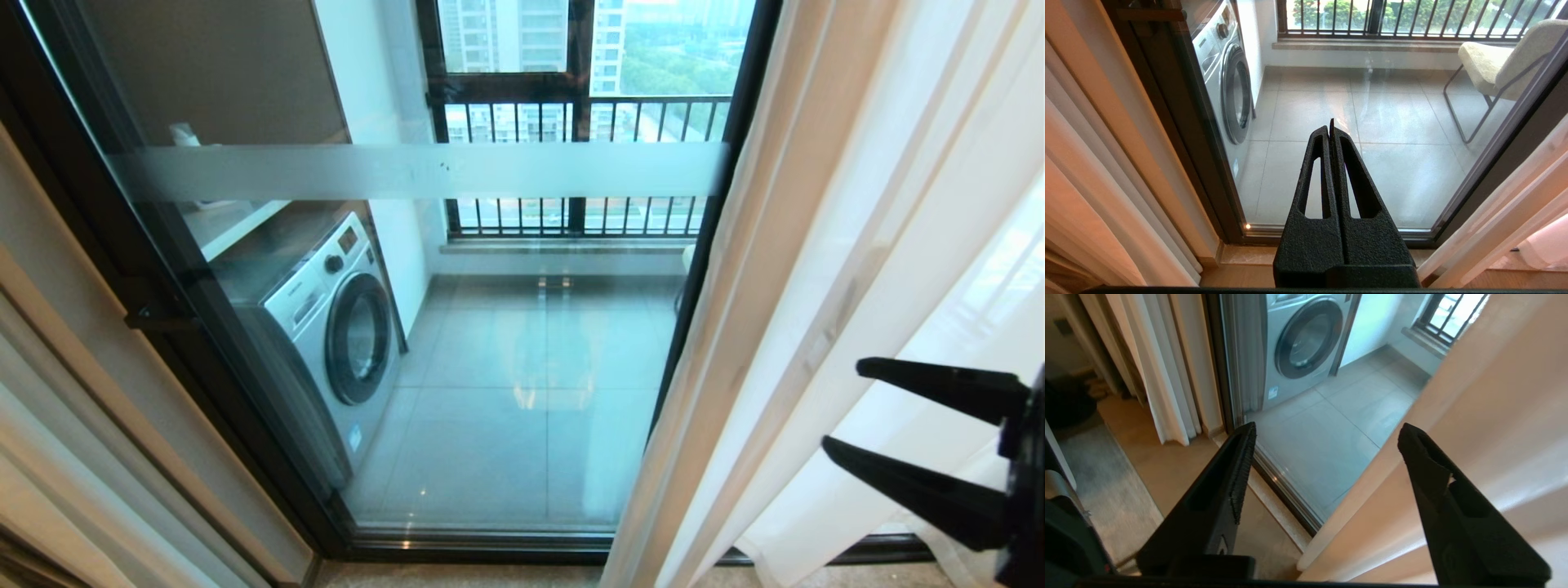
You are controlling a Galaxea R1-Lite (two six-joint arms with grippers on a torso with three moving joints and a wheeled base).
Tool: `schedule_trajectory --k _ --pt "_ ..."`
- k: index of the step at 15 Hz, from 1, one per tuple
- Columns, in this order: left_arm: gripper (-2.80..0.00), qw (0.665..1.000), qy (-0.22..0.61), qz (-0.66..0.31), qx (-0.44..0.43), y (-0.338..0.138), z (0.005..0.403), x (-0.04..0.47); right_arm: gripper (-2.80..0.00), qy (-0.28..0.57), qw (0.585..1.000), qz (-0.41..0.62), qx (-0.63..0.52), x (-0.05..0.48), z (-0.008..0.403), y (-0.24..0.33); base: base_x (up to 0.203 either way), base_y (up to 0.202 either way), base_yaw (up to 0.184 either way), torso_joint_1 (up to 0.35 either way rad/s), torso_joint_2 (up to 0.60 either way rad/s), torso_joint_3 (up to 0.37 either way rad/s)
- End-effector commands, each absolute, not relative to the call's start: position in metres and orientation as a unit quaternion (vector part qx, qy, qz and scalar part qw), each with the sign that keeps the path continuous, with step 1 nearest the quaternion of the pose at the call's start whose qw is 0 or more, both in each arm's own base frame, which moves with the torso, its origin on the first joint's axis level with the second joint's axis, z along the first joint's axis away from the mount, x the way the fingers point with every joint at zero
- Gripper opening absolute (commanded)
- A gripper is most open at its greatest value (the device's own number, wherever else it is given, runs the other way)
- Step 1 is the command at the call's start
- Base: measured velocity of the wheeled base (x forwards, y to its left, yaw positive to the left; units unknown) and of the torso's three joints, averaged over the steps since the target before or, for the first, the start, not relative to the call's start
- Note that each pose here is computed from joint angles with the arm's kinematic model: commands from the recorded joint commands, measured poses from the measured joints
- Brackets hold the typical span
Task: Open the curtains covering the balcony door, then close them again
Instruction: Pull the inner curtains open on both sides
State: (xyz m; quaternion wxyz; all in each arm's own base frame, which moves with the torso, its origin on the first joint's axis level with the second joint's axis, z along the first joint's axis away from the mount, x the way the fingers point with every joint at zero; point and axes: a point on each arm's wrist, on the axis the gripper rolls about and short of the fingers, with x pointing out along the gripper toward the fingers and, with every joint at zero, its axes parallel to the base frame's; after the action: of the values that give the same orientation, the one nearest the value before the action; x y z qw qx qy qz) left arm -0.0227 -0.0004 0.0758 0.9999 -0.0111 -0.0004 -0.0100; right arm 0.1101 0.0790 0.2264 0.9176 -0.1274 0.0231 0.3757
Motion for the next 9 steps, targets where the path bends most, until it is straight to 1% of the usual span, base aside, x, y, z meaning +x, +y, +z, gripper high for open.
schedule_trajectory --k 1,3,5,7,9 --pt "-2.80 1.000 -0.001 -0.010 -0.011 0.000 0.076 -0.023 0.00 0.066 0.904 0.392 -0.157 0.147 0.217 0.109 0.000 0.000 0.000 0.000 0.00 0.000" --pt "-2.80 1.000 -0.001 -0.010 -0.011 0.000 0.076 -0.023 0.00 0.065 0.901 0.394 -0.166 0.172 0.216 0.128 0.000 0.000 0.000 0.000 0.00 0.000" --pt "-2.80 1.000 -0.001 -0.010 -0.011 0.000 0.076 -0.023 0.00 0.049 0.908 0.380 -0.168 0.199 0.220 0.146 0.000 0.000 0.000 0.000 0.00 0.000" --pt "-2.80 1.000 -0.001 -0.010 -0.011 0.000 0.076 -0.023 0.00 0.028 0.934 0.312 -0.170 0.221 0.233 0.159 0.000 0.000 0.000 0.000 0.00 0.000" --pt "-2.80 1.000 -0.001 -0.010 -0.011 0.000 0.076 -0.023 0.00 0.022 0.951 0.257 -0.172 0.227 0.240 0.160 0.000 0.000 0.000 0.000 0.00 0.000"
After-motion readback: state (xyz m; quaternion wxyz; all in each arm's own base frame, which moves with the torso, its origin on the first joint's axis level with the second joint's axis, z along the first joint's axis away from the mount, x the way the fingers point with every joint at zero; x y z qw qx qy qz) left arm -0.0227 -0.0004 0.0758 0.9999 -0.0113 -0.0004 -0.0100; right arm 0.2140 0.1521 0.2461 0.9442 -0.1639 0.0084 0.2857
